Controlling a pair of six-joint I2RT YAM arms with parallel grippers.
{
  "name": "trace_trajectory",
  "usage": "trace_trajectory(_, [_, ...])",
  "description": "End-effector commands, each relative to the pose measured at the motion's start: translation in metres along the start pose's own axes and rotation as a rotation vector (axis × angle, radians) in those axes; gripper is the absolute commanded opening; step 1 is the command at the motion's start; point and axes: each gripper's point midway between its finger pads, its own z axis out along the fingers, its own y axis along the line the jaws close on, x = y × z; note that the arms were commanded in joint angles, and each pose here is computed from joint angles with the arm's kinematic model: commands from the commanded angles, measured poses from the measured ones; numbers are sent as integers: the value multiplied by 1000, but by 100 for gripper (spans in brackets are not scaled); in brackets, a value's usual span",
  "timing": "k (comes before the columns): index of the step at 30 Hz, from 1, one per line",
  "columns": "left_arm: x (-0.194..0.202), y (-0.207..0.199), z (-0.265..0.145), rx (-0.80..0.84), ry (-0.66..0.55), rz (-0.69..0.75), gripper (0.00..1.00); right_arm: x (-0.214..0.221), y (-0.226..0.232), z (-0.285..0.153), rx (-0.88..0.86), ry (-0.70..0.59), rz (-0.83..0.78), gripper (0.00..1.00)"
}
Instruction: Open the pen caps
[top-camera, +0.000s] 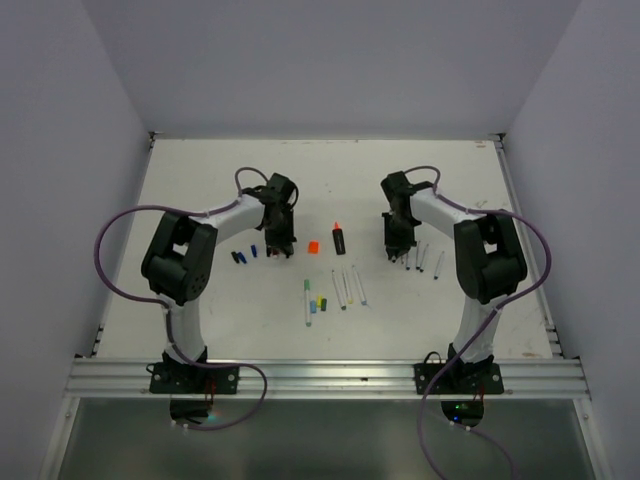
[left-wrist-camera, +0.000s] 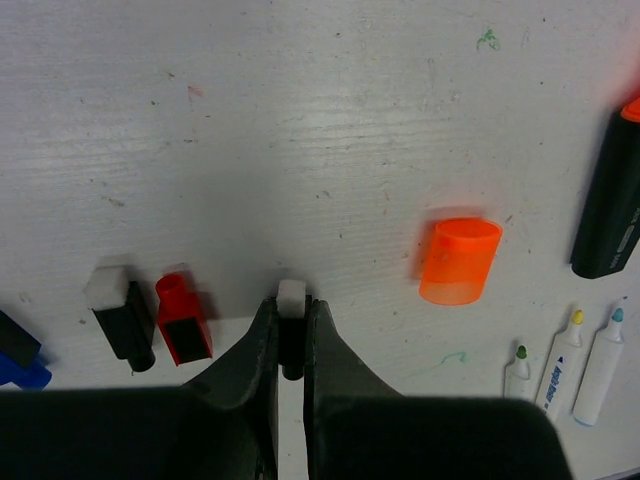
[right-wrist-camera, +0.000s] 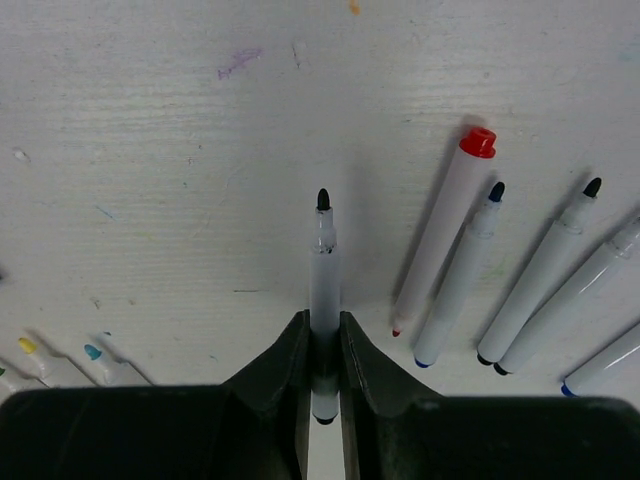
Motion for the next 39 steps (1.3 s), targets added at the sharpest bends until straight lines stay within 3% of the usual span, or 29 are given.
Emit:
trace_trajectory(1, [6, 26, 0, -128, 14, 26, 4, -8, -10, 0, 48, -28, -26, 16])
trace_trajectory(12, [19, 50, -6, -223, 16, 37, 11, -9, -9, -1, 38, -33, -54, 33])
trace_trajectory(16, [19, 53, -9, -237, 3, 37, 16, -22, -2, -26, -4, -104, -65, 40])
trace_trajectory(23, [11, 51, -17, -238, -29, 43, 32, -34, 32, -89, -111, -207, -106, 43])
trace_trajectory(28, [5, 42, -26, -201, -48, 34, 44, -14, 81, -122, -176, -233, -215, 45])
trace_trajectory(33, [-4, 28, -46, -145, -86, 30, 50, 24, 129, -125, -324, -164, -261, 45])
trace_trajectory(39, [-10, 31, -56, -172, -111, 32, 52, 34, 134, -113, -342, -130, -272, 45])
